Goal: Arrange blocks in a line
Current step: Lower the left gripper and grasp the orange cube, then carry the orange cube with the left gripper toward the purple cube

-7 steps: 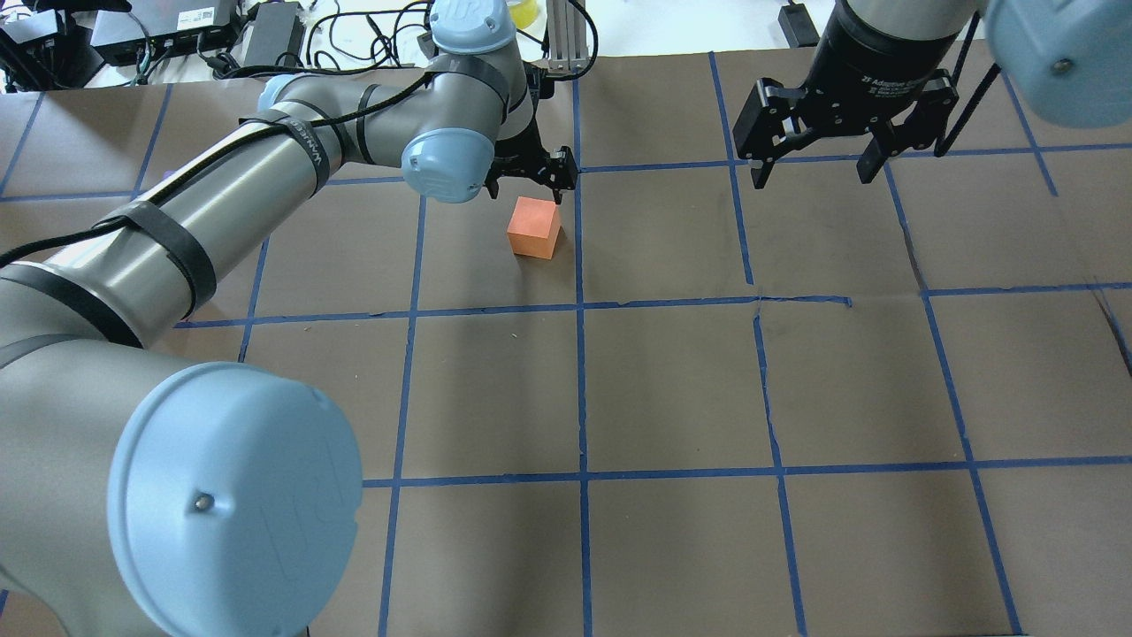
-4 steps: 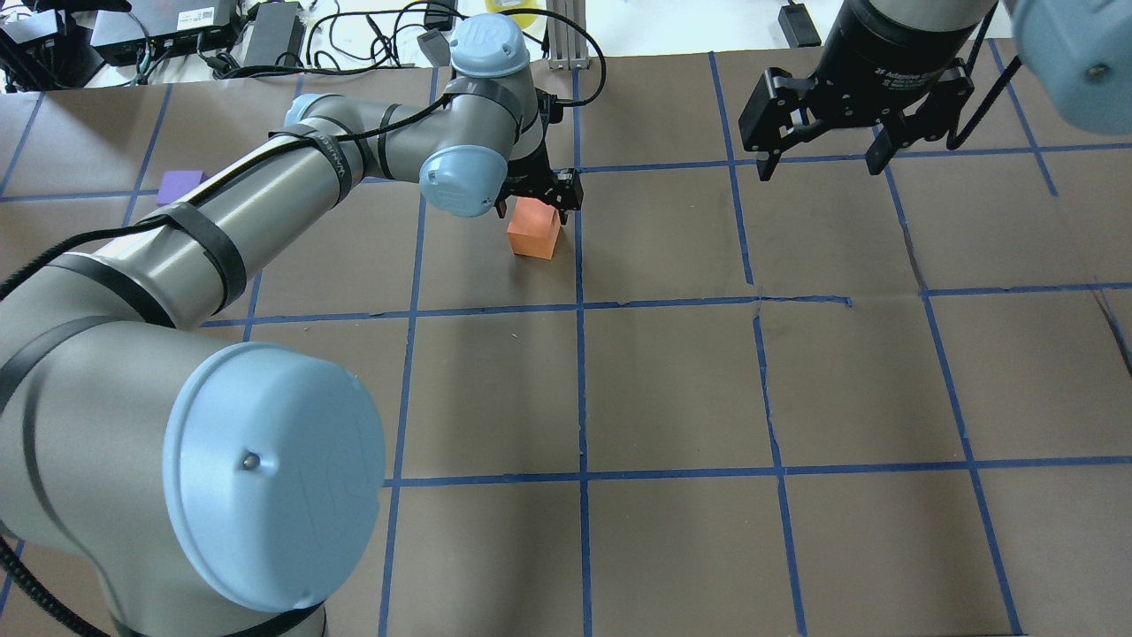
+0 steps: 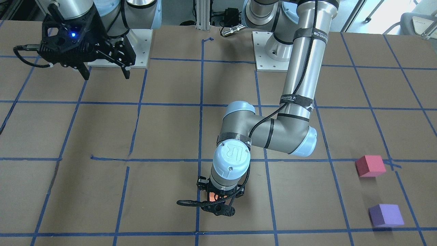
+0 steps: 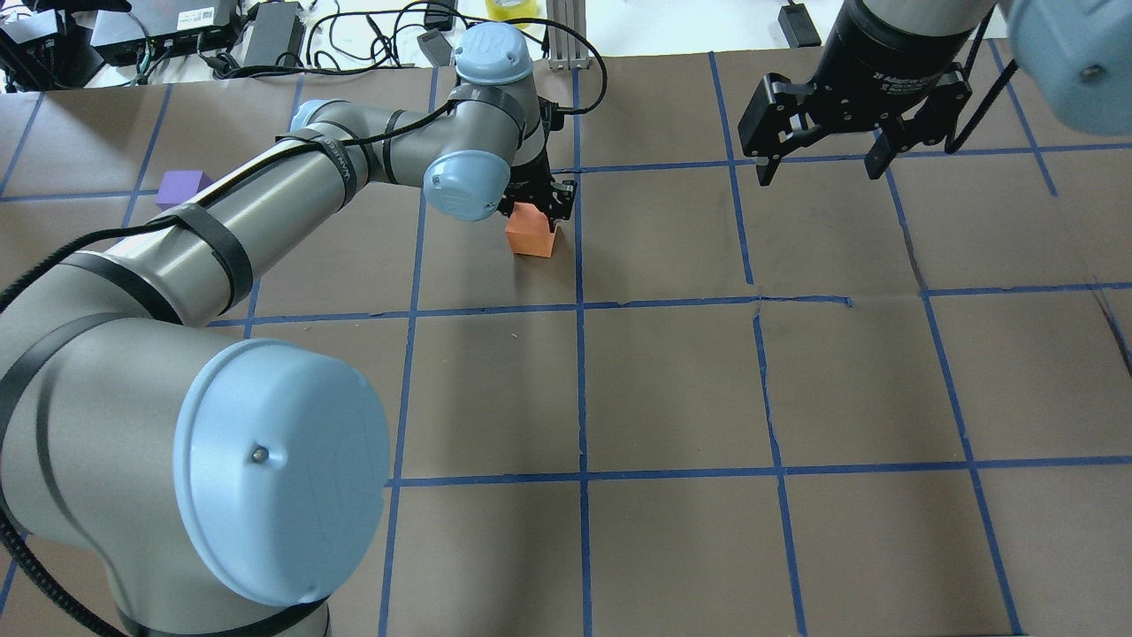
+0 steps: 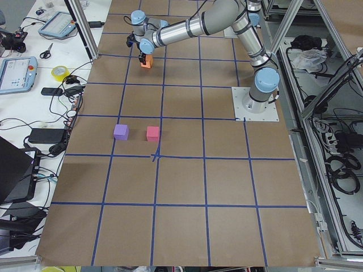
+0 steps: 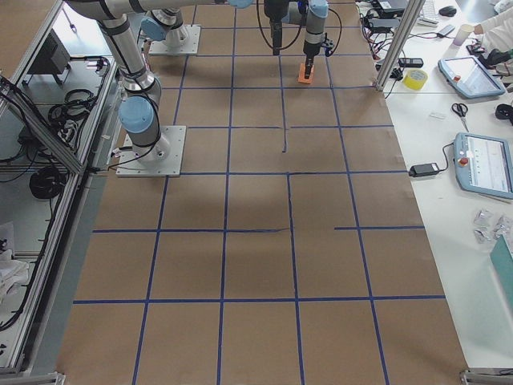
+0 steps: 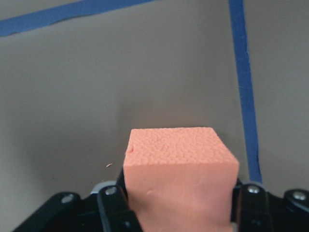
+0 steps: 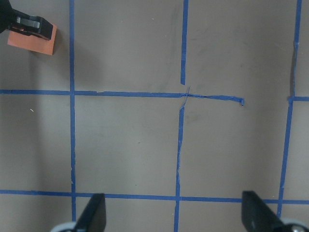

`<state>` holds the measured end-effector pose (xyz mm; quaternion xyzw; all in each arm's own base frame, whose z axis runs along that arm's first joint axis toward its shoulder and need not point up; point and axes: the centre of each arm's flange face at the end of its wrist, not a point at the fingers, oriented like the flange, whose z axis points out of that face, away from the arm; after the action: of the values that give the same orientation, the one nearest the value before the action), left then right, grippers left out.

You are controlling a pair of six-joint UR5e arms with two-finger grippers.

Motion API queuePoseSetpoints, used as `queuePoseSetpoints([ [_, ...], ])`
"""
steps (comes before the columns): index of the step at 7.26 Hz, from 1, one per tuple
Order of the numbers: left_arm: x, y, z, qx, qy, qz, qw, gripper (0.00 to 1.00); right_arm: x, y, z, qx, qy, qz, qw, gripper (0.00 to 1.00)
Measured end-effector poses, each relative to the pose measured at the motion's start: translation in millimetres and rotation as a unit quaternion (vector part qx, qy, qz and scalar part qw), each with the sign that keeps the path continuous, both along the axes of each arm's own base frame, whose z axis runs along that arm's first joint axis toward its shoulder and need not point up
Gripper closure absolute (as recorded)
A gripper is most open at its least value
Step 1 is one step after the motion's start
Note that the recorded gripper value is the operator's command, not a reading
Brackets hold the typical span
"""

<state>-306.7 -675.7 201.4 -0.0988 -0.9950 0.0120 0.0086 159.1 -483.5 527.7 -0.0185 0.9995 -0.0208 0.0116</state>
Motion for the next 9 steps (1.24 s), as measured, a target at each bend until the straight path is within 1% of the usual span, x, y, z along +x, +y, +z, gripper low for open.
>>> queuePoseSetpoints([
  [1, 6.5, -0.1, 13.6, -0.012, -0.019, 0.004, 0.9997, 0.80, 0.8, 0.2, -0.1, 0.000, 0.000, 0.000, 1.0000, 0.00],
  [2, 26.9, -5.6, 30.4, -0.026, -0.039, 0.019, 0.9987, 0.97, 1.1, 0.4, -0.2, 0.001, 0.000, 0.000, 1.0000, 0.00],
  [3, 64.8, -16.3, 46.4, -0.034, -0.048, 0.048, 0.9971, 1.00, 1.3, 0.3, -0.5, 0.001, -0.001, 0.001, 1.0000, 0.00],
  [4, 114.9, -25.2, 61.9, -0.036, -0.054, 0.083, 0.9944, 1.00, 1.4, 0.0, -0.7, 0.001, -0.001, 0.001, 1.0000, 0.00],
  [5, 162.1, -27.4, 70.4, -0.035, -0.063, 0.113, 0.9910, 1.00, 1.1, -0.3, -0.7, 0.000, -0.001, 0.001, 1.0000, 0.00],
  [6, 211.9, -27.7, 74.7, -0.033, -0.074, 0.130, 0.9882, 1.00, 0.8, -0.6, -0.3, -0.001, -0.002, 0.001, 1.0000, 0.00],
  [7, 273.8, -28.7, 77.7, -0.027, -0.081, 0.123, 0.9887, 1.00, 1.2, -0.8, 0.2, -0.002, -0.005, 0.001, 1.0000, 0.00],
  [8, 347.1, -25.7, 77.4, -0.017, -0.086, 0.108, 0.9903, 1.00, 1.3, -0.9, 0.7, -0.004, -0.007, 0.001, 1.0000, 0.00],
  [9, 411.4, -19.2, 78.5, -0.012, -0.090, 0.107, 0.9901, 1.00, 1.0, -1.2, 0.8, -0.005, -0.006, 0.001, 1.0000, 0.00],
])
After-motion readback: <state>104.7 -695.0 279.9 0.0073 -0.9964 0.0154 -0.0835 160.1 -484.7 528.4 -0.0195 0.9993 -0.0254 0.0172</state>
